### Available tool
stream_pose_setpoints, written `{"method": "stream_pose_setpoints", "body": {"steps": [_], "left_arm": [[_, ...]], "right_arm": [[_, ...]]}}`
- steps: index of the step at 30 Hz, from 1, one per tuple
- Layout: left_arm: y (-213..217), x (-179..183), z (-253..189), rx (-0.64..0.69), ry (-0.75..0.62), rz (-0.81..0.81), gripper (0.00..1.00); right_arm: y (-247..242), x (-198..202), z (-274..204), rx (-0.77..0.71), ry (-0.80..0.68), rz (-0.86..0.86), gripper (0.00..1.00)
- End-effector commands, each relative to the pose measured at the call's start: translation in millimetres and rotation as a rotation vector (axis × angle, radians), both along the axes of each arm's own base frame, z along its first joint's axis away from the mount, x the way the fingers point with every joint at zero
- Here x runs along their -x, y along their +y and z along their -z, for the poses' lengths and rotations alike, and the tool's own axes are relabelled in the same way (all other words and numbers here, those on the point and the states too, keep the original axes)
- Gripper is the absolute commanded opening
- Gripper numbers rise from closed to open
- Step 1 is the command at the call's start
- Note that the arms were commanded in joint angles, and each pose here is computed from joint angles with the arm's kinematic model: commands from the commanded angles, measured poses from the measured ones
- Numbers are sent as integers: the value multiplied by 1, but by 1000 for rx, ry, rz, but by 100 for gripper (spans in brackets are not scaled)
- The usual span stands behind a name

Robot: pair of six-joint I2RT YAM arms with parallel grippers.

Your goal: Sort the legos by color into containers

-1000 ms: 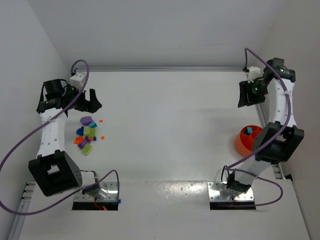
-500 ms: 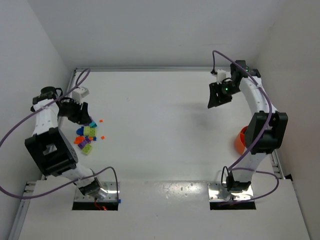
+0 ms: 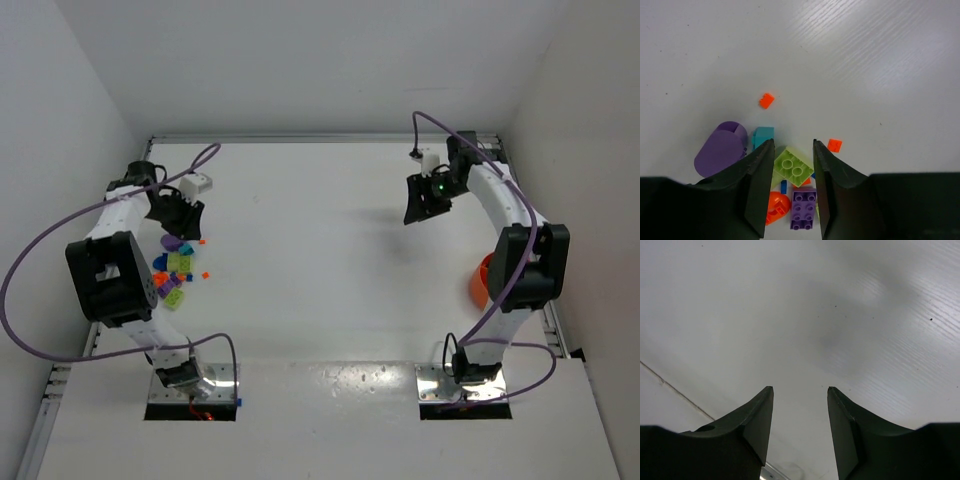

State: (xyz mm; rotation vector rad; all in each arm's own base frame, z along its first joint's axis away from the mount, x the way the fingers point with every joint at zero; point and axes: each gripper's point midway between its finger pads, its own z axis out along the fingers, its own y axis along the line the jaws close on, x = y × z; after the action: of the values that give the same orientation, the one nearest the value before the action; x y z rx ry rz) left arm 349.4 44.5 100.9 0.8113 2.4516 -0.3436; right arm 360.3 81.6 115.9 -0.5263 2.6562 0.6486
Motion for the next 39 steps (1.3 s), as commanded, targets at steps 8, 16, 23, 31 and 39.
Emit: {"method": "stream_pose_setpoints", "body": {"steps": [8, 16, 23, 31, 39], "left_arm": [[23, -19, 37, -133, 31, -81, 43], [29, -24, 57, -170, 75, -73, 46], [30, -20, 68, -181, 105, -46, 47], [38, -12, 74, -233, 129, -35, 47], [53, -7, 70, -236, 123, -67, 43]], "right_arm": [[11, -7, -21, -34, -70, -8, 48], [13, -7, -21, -28, -65, -7, 48], [13, -7, -17, -28, -56, -7, 48], [16, -4, -14, -27, -37, -16, 48], [15, -4, -13, -19, -38, -13, 48]]}}
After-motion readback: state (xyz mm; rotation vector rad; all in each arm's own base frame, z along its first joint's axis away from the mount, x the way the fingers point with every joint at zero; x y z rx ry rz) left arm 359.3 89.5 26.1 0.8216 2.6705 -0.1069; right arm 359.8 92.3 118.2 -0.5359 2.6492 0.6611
